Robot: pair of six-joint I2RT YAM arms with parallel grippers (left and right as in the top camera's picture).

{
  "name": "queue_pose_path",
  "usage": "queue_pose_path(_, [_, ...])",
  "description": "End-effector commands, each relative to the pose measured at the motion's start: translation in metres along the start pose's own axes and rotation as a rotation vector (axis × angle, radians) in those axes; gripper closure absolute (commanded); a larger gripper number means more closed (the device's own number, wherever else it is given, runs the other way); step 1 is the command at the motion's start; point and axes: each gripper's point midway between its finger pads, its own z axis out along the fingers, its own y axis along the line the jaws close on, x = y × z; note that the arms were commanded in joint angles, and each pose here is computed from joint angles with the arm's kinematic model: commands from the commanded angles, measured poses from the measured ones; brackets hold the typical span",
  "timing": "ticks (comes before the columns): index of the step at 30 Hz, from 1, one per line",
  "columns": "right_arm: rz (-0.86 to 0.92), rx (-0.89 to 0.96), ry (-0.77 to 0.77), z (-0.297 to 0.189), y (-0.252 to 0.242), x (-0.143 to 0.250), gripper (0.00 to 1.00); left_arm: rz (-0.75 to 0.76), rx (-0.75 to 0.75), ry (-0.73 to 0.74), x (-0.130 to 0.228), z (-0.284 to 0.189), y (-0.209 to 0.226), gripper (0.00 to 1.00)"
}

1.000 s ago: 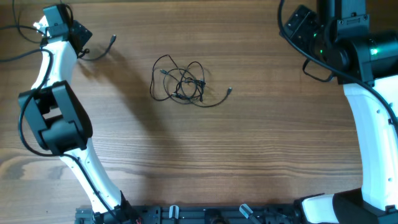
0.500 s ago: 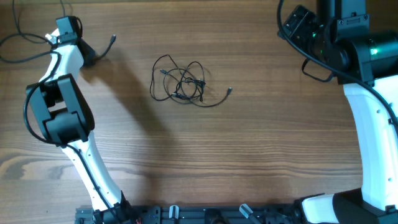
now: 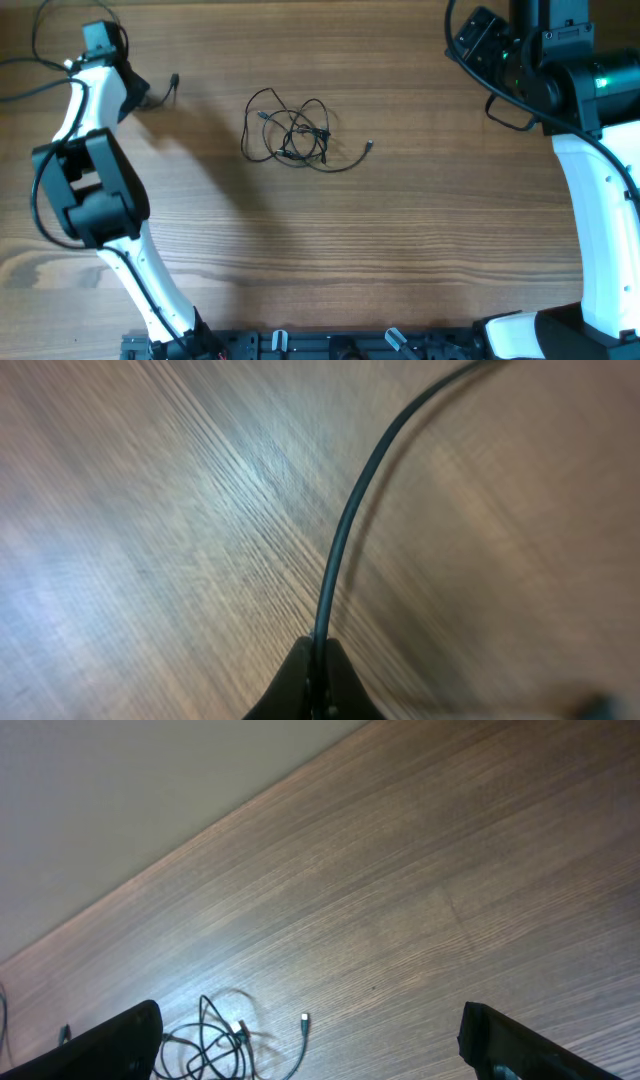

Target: Untangle cables

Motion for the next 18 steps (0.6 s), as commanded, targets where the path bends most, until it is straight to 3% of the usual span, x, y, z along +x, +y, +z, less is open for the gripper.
queue_pose_path(1, [-0.018, -0.004, 0.008, 0.004, 0.003, 0.001, 0.04, -0.116, 0.073, -0.095, -0.037, -0.058, 0.000, 0.96])
queue_pose_path(7, [-0.032, -0.010, 0.001, 0.004, 0.004, -0.001, 0.04, -0.137, 0.114, -0.147, -0.053, -0.086, -0.001, 0.96])
queue_pose_path(14, [-0.031, -0.010, 0.003, 0.004, 0.004, -0.001, 0.04, -0.213, 0.414, -0.347, -0.111, -0.110, -0.058, 0.96])
queue_pose_path(18, [-0.028, -0.010, 0.002, 0.004, 0.004, -0.001, 0.04, -0.212, 0.458, -0.355, -0.111, -0.089, -0.073, 0.96])
